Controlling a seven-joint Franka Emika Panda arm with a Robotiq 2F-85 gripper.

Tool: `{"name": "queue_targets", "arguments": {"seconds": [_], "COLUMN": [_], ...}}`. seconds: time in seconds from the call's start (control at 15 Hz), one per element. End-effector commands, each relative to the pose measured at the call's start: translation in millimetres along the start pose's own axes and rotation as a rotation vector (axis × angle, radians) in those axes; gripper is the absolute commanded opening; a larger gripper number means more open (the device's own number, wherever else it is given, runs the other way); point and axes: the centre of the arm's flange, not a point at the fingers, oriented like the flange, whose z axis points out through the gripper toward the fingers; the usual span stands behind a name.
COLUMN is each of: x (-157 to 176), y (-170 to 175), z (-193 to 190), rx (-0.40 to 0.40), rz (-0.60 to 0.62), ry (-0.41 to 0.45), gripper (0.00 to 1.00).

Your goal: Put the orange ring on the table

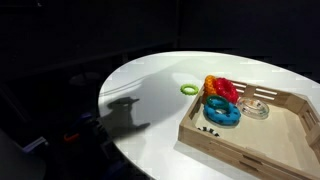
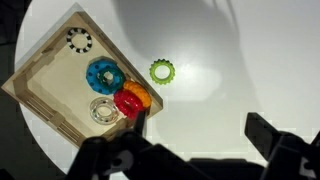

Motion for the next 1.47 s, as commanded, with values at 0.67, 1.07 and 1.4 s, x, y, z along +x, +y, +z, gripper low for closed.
{"name": "queue_targets", "arguments": {"seconds": [0.67, 1.07, 1.4], "x": [60, 59, 69], "y": [21, 23, 29], "z": [119, 129, 143], "rx": [-0.015, -0.005, -0.095], "rz": [0.087, 0.080, 0.130], "ry": [-0.006, -0.050, -0.021], "gripper": [1.00, 1.00, 1.00]}}
